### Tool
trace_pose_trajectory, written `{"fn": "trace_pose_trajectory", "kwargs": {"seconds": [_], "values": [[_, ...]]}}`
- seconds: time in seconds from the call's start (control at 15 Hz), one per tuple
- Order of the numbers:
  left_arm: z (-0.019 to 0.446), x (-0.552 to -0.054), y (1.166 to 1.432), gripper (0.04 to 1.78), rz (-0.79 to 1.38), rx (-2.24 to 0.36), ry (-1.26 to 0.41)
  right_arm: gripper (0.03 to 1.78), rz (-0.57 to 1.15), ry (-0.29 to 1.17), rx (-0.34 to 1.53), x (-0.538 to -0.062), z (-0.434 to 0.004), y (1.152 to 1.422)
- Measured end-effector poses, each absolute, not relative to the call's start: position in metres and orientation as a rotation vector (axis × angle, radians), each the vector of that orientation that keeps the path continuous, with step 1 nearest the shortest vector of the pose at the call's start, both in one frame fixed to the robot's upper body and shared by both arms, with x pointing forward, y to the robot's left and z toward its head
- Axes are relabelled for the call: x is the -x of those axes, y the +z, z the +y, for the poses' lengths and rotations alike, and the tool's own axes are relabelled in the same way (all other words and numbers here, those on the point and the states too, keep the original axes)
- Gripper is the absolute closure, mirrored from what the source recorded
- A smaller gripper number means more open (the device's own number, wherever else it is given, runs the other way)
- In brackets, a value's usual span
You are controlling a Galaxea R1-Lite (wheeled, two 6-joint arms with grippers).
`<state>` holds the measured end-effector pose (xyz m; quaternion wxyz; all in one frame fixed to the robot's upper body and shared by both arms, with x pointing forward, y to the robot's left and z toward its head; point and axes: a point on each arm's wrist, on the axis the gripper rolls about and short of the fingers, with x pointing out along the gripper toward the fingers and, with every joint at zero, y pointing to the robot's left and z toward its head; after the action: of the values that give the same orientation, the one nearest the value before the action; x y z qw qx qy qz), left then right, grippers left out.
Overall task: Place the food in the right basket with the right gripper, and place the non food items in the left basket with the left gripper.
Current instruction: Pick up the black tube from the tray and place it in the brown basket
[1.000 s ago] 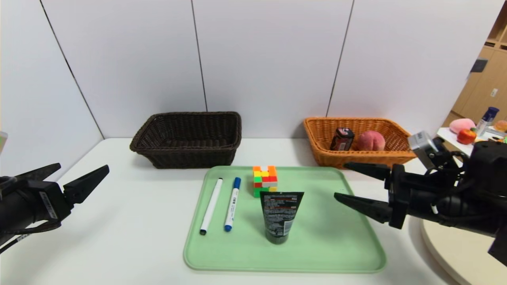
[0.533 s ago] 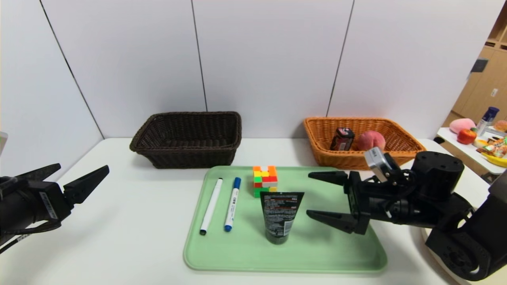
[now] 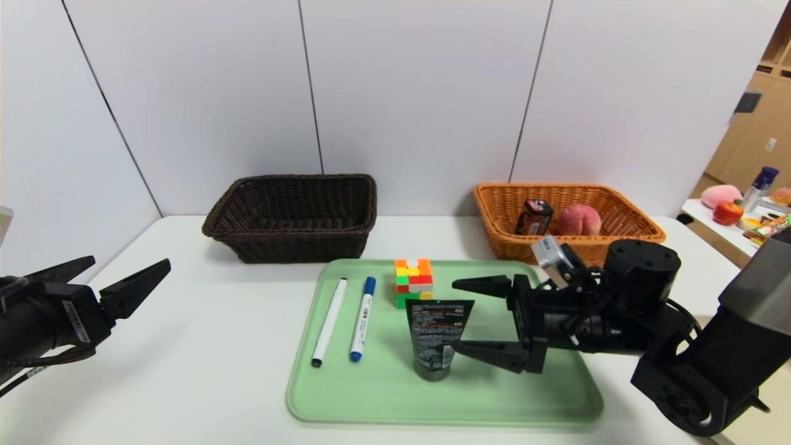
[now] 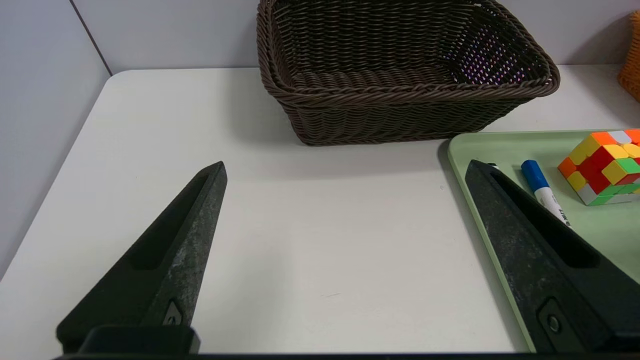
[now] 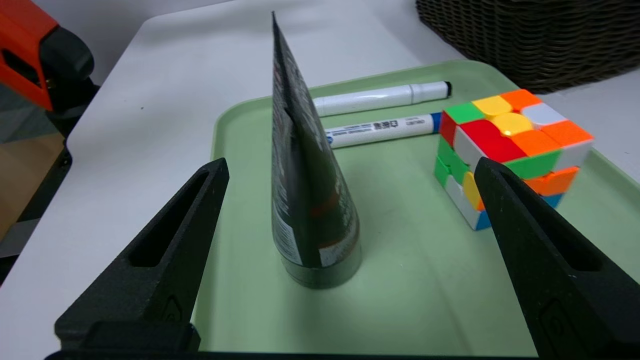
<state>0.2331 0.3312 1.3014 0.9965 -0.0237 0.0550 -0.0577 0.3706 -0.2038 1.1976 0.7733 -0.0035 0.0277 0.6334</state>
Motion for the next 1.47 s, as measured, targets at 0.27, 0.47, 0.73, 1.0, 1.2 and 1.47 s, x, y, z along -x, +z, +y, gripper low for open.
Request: {"fn": "trace_pose_trajectory", "kwargs": {"seconds": [0.27,0.47,0.73,1.0,1.2,1.47], "values": [[0.331,-0.233,1.302,0.13,0.108,0.049,-0.114,0.12,0.056,1.416,0.004,-0.374,-0.183,1.195],[0.331,-0.233,1.302,0.13,0.109,0.050,-0.114,0.11,0.060,1.436,0.003,-0.375,-0.174,1.191],[0.331,-0.233,1.301,0.13,0.110,0.049,-0.114,0.11,0.076,1.447,0.000,-0.376,-0.169,1.185],[0.331,-0.233,1.301,0.13,0.110,0.050,-0.114,0.11,0.091,1.454,-0.003,-0.378,-0.164,1.179],[0.331,-0.233,1.302,0.13,0.109,0.049,-0.114,0.46,0.090,1.456,-0.003,-0.380,-0.163,1.177],[0.331,-0.233,1.301,0.13,0.110,0.049,-0.114,0.96,0.095,1.458,-0.005,-0.380,-0.163,1.176]]}}
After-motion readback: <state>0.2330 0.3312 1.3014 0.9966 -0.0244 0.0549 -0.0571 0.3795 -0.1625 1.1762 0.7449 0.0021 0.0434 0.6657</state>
